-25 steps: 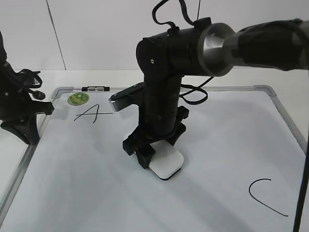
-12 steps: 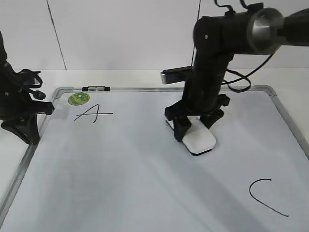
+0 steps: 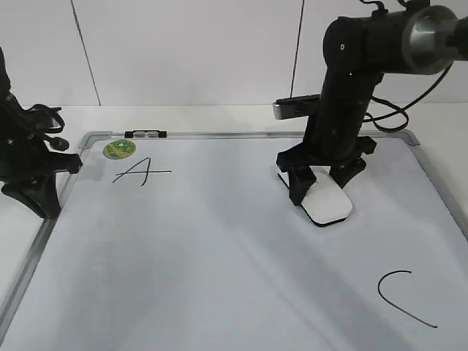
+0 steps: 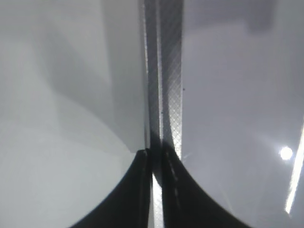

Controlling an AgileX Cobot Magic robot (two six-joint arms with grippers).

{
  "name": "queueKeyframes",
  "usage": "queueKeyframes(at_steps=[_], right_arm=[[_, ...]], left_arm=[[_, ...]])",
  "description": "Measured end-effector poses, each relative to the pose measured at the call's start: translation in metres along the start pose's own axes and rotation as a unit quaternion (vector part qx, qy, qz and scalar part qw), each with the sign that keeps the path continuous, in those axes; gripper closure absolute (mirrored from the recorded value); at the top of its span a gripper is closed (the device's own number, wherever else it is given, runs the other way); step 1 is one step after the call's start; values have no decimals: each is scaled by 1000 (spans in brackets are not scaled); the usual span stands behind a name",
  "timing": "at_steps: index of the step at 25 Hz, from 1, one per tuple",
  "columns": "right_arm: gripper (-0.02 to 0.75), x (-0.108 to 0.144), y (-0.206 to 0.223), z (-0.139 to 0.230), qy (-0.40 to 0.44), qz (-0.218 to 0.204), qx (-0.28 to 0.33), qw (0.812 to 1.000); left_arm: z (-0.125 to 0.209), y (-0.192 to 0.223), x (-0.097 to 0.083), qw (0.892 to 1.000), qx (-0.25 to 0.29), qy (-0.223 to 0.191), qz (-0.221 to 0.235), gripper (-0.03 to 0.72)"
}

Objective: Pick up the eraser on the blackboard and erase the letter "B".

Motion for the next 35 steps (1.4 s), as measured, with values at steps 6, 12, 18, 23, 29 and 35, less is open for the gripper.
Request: queueKeyframes(at_steps=[6,12,18,23,29,35], right_arm=[[178,-3,-6,-10,1,3,-6,1000],[178,-6,-11,-18,10,-2,-19,1000],[178,-19,-37,-21,25,-5,-45,999],[178,-43,-65,-22,52,-6,-75,996],[178,-86,-88,-1,103,-3,-85,991],[178,-93,-91,44,109,-1,-58,992]], left_arm=[[0,0,0,1000,1,0,0,667],[0,0,0,1000,1,0,0,667],[0,0,0,1000,1,0,0,667],[0,0,0,1000,1,1,-1,667],[0,0,0,1000,1,1,-1,667],[0,0,1,1000,1,1,-2,667]])
Point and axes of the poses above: a point on each arm's last joint axis where the gripper is mounted, y pointing out along that axis toward the gripper, x along the wrist's bending axis when the last joint is at zero, z = x × y, the point moved 9 cm from there along y, pointing out along that axis toward the gripper, and after that the axes turned 8 degrees about y, right-handed, at the moved point
